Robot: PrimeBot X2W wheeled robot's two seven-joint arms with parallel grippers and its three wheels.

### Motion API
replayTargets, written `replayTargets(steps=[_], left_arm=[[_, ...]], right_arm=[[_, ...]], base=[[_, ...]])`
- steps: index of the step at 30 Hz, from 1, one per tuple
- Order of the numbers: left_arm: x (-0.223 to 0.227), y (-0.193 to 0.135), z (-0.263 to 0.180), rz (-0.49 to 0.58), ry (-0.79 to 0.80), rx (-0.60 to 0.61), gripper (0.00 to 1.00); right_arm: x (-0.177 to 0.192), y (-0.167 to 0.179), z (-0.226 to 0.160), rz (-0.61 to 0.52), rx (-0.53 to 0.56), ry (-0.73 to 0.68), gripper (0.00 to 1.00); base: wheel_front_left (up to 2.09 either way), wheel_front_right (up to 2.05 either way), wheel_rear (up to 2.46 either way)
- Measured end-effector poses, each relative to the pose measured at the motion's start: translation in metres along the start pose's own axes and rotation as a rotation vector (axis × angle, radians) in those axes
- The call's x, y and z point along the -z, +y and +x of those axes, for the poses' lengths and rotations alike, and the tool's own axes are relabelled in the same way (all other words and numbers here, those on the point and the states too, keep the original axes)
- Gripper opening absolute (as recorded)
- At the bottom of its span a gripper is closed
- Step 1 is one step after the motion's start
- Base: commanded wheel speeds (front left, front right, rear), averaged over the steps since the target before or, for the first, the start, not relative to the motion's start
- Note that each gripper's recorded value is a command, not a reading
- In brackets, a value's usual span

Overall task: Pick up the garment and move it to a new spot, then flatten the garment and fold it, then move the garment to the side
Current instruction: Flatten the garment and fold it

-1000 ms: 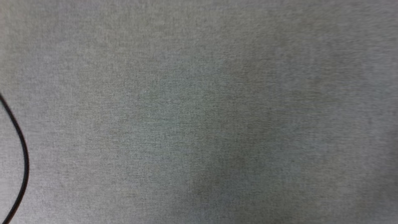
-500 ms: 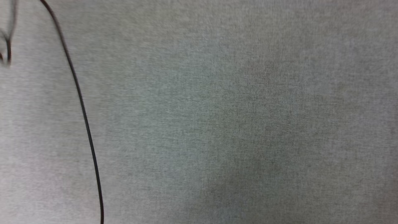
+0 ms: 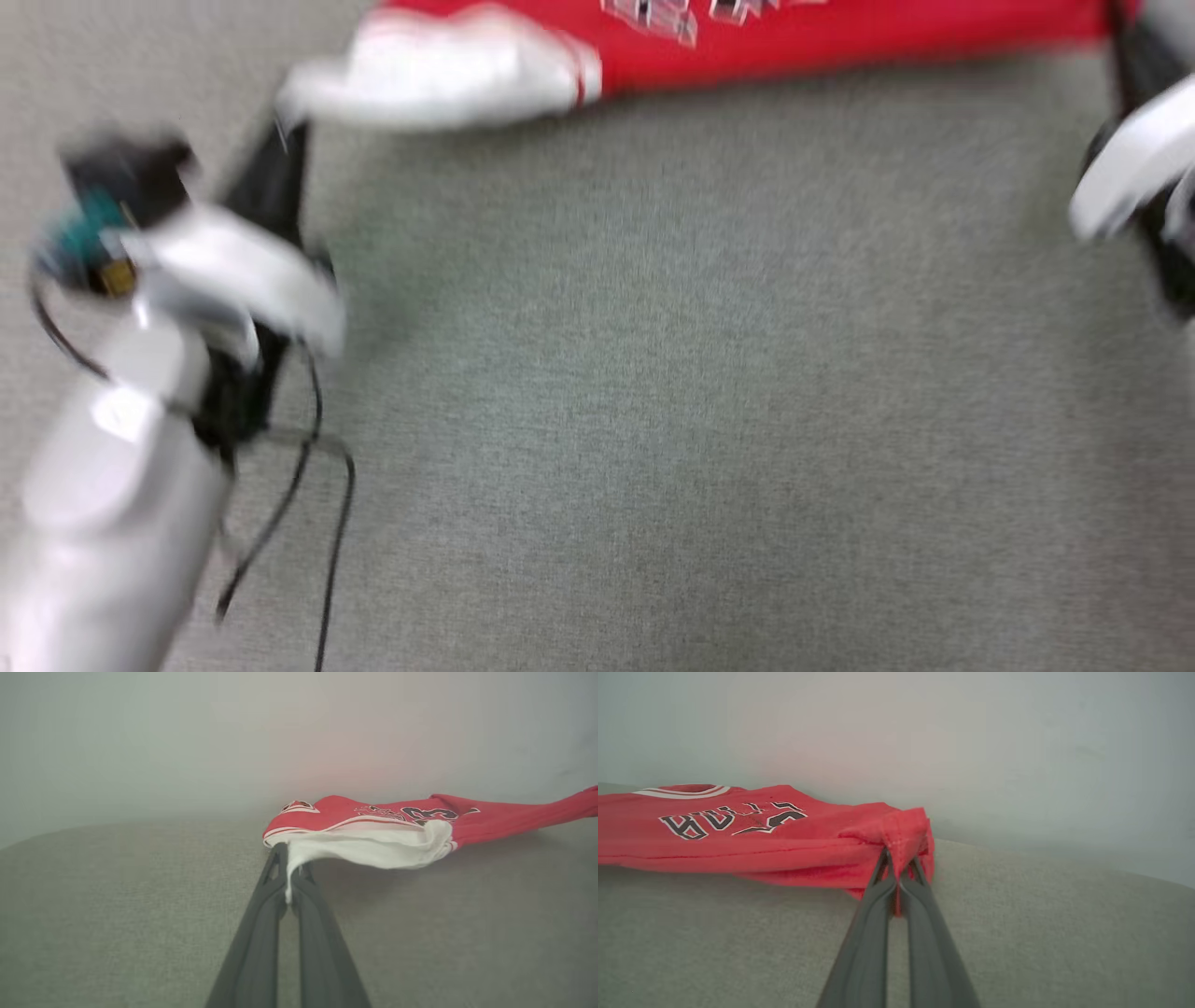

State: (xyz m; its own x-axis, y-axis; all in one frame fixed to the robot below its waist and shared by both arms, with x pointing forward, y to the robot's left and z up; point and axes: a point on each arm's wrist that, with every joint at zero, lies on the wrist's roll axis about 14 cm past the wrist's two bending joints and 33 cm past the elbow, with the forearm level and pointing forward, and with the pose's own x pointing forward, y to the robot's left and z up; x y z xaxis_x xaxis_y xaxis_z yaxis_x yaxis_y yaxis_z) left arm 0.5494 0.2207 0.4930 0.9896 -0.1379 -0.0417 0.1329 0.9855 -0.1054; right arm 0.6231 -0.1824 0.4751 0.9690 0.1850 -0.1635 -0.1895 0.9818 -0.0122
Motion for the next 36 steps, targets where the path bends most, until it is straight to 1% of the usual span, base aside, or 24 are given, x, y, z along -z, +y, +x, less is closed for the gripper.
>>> replayTargets(steps=[3, 7, 8, 9, 14, 18, 27, 31, 36], left_arm=[[0.022, -0.004, -0.037, 0.021, 0.093, 0.005, 0.00], [0.045, -0.012, -0.083, 0.022, 0.206, 0.011, 0.00], [0.052, -0.012, -0.113, 0.028, 0.257, -0.002, 0.00], [0.054, -0.013, -0.121, 0.028, 0.269, -0.004, 0.00], [0.060, -0.025, -0.160, 0.015, 0.320, 0.006, 0.00], [0.058, -0.038, -0.182, -0.003, 0.341, 0.032, 0.00], [0.066, -0.061, -0.231, -0.034, 0.440, 0.097, 0.00], [0.073, -0.068, -0.256, -0.067, 0.503, 0.120, 0.00], [0.082, -0.079, -0.285, -0.111, 0.587, 0.153, 0.00]], right_arm=[[0.016, 0.008, -0.025, 0.028, -0.016, 0.057, 0.00], [0.036, 0.008, -0.059, 0.069, -0.005, 0.131, 0.00], [0.056, 0.011, -0.083, 0.124, 0.003, 0.213, 0.00], [0.061, 0.016, -0.091, 0.136, -0.005, 0.233, 0.00], [0.068, 0.019, -0.123, 0.218, 0.005, 0.246, 0.00], [0.069, 0.020, -0.145, 0.266, 0.014, 0.222, 0.00], [0.069, 0.013, -0.196, 0.250, 0.019, 0.191, 0.00], [0.080, 0.010, -0.227, 0.205, 0.015, 0.235, 0.00], [0.085, 0.005, -0.258, 0.189, 0.023, 0.258, 0.00]], base=[[0.00, 0.00, 0.00], [0.00, 0.00, 0.00], [0.00, 0.00, 0.00], [0.00, 0.00, 0.00], [0.00, 0.00, 0.00], [0.00, 0.00, 0.00], [0.00, 0.00, 0.00], [0.00, 0.00, 0.00], [0.00, 0.00, 0.00]])
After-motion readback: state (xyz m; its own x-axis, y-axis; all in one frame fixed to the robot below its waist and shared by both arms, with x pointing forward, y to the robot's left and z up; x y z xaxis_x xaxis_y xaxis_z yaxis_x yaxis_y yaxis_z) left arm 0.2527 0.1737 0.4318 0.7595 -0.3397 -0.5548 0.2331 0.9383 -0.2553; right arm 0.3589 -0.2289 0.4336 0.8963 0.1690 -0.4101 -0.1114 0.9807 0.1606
